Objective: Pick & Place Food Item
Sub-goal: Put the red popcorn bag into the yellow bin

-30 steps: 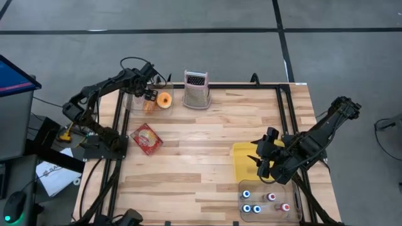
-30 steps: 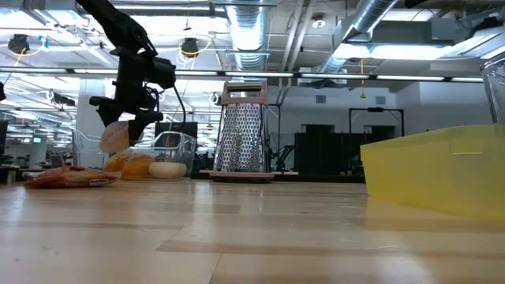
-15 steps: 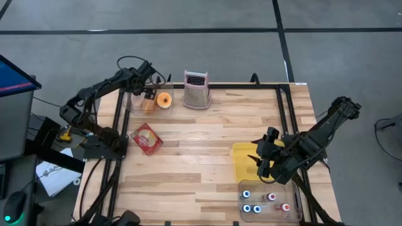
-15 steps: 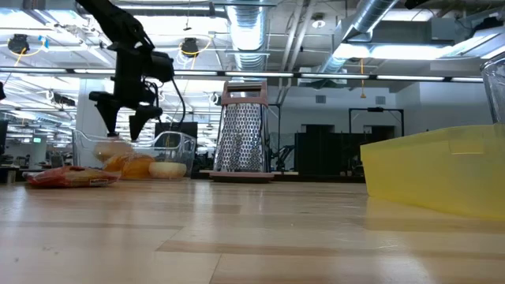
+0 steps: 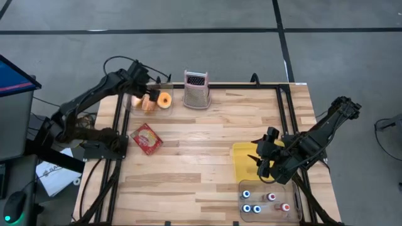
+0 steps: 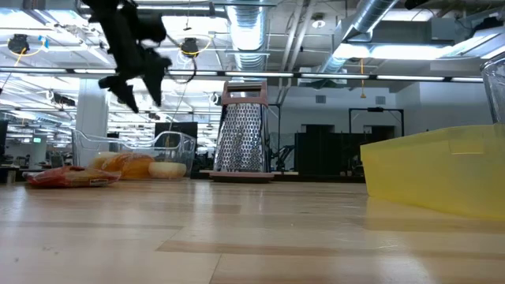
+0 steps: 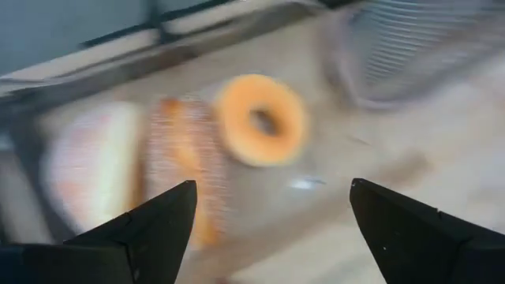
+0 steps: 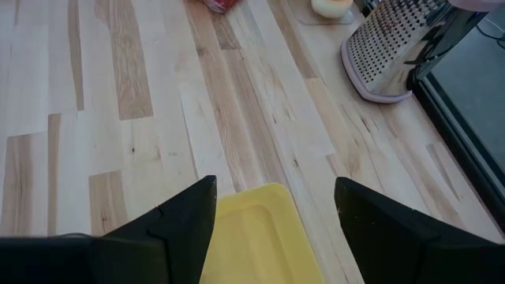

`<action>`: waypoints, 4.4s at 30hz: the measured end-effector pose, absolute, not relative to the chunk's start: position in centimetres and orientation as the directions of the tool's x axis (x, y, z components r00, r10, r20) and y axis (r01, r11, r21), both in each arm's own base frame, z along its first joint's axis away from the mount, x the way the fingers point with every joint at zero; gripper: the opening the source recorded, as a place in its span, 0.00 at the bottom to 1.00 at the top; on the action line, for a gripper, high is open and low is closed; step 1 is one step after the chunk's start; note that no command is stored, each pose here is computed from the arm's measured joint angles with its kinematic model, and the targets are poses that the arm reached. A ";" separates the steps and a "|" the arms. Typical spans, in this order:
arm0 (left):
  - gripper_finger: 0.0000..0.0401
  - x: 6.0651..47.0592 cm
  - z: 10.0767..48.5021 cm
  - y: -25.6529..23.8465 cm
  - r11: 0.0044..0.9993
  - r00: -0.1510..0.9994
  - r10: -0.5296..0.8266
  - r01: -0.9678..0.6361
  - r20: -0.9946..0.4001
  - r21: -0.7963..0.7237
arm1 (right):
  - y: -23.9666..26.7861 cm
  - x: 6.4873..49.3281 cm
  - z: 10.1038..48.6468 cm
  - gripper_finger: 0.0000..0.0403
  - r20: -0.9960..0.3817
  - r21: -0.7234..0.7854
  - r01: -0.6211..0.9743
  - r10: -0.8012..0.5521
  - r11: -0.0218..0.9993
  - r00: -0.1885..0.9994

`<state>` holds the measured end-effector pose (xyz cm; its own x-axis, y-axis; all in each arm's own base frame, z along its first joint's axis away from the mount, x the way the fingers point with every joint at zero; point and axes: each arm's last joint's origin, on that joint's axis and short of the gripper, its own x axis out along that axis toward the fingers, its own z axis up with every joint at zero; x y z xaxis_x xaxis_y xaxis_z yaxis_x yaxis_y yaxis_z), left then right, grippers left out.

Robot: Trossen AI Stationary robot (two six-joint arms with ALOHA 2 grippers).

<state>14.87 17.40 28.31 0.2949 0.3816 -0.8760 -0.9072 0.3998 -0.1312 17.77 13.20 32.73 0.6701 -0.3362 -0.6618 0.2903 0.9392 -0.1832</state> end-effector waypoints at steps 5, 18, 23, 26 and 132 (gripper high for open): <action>0.80 16.7 29.3 13.8 0.566 0.452 0.250 -0.786 -0.856 -0.249 | 13.3 17.7 32.7 0.62 -0.662 -0.182 0.289 -0.334 0.940 0.671; 0.75 21.4 24.6 1.5 0.683 0.361 -0.065 -0.663 -0.930 -0.305 | 13.7 17.4 32.8 0.62 -0.651 -0.171 0.284 -0.324 0.944 0.686; 0.75 21.6 21.3 -2.8 0.666 0.206 -0.103 -0.712 -0.973 -0.222 | 13.7 17.5 32.8 0.62 -0.651 -0.166 0.289 -0.325 0.943 0.686; 0.75 22.3 19.9 -4.2 0.672 0.146 -0.102 -0.720 -0.984 -0.176 | 13.5 17.7 32.8 0.62 -0.648 -0.174 0.293 -0.333 0.940 0.684; 0.00 41.1 23.0 -7.3 0.888 0.938 -0.281 0.174 -0.202 -0.426 | 12.3 14.9 30.9 0.62 -0.693 -0.223 0.476 -0.482 0.851 0.537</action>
<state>41.07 -7.34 23.05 0.9382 -0.2812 -0.2019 0.1743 0.8877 -0.4262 14.90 12.34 30.92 0.5369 -0.4817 -0.6926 0.4760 0.8508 -0.2227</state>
